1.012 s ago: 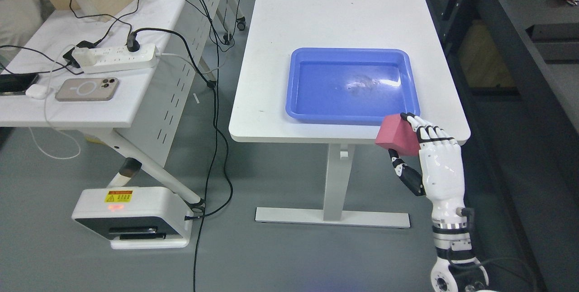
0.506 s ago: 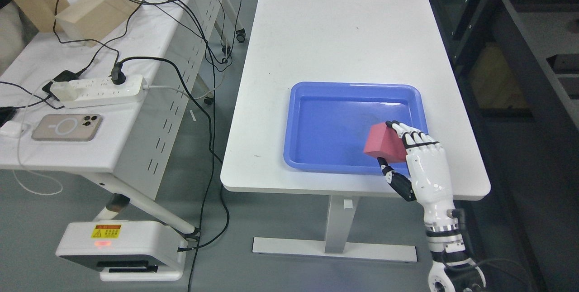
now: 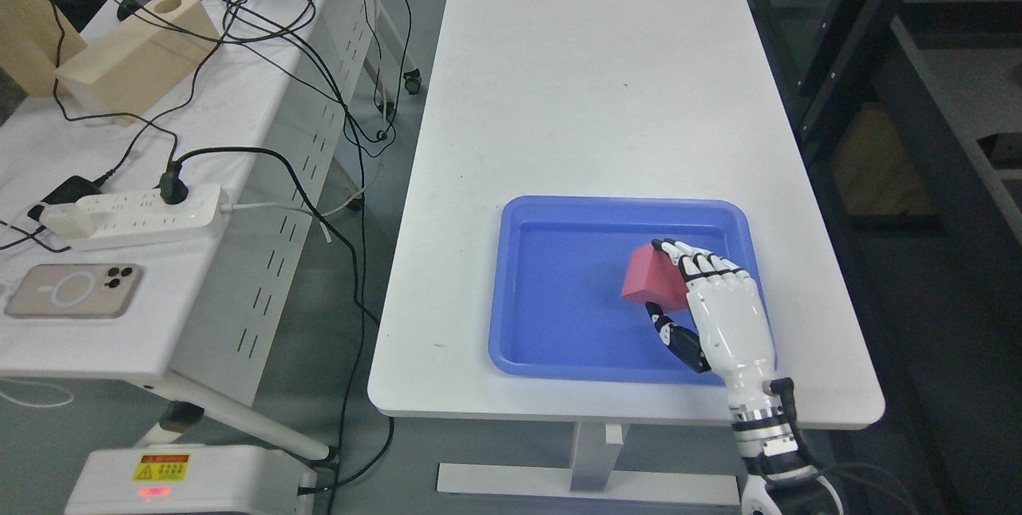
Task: Pick pink block from left shelf to tray
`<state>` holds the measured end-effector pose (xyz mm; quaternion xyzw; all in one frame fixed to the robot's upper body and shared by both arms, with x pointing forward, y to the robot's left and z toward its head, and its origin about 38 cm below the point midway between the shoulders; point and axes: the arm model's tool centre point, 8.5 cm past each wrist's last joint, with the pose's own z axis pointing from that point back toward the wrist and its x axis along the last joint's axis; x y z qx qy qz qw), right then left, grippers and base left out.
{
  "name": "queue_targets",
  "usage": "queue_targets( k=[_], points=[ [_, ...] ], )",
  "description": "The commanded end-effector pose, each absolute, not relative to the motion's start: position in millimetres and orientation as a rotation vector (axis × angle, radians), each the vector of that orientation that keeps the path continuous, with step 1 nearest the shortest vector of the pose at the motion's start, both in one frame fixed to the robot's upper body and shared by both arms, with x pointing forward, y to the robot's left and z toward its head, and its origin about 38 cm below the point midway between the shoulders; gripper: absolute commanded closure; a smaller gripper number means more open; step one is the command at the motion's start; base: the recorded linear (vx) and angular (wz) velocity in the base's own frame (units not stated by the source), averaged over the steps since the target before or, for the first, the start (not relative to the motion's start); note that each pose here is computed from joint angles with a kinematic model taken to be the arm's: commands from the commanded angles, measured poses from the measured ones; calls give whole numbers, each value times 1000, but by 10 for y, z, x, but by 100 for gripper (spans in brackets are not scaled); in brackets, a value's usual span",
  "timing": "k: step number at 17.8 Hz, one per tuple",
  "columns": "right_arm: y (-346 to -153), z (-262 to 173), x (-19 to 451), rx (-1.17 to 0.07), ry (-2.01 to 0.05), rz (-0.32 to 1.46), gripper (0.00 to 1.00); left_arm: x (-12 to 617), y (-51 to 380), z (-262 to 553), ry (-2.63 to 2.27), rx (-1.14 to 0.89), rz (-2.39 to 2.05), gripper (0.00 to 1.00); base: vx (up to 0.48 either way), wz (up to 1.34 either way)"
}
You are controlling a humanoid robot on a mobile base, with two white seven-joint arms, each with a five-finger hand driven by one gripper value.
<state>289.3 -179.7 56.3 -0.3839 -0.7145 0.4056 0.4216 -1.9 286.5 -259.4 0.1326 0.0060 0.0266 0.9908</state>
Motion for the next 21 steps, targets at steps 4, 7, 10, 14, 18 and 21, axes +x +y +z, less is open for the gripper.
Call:
queue_targets(
  k=[4,7,10,14,18,21],
  points=[
    [-1839,456,2762,-859,-1765,907,21,230,2972,-2580,-35,281,56,0,132,-31],
    [-1886,455,2749,-839,-1765,854,12,240,2972,-2579,-37,281,56,0,96,-5],
    [-1941,475,2741,-783,-1795,768,1,231,2972,-2580,-35,281,56,0,39,0],
    [-2214,603,2730,-558,-1928,403,1,240,2972,-2579,-37,281,56,0,7,0],
    [-2424,651,2714,-299,-1982,201,1,230,2972,-2580,-35,281,56,0,0,0],
    [-2506,690,2665,-212,-2034,104,1,240,2972,-2579,-37,281,56,0,0,0]
  ],
)
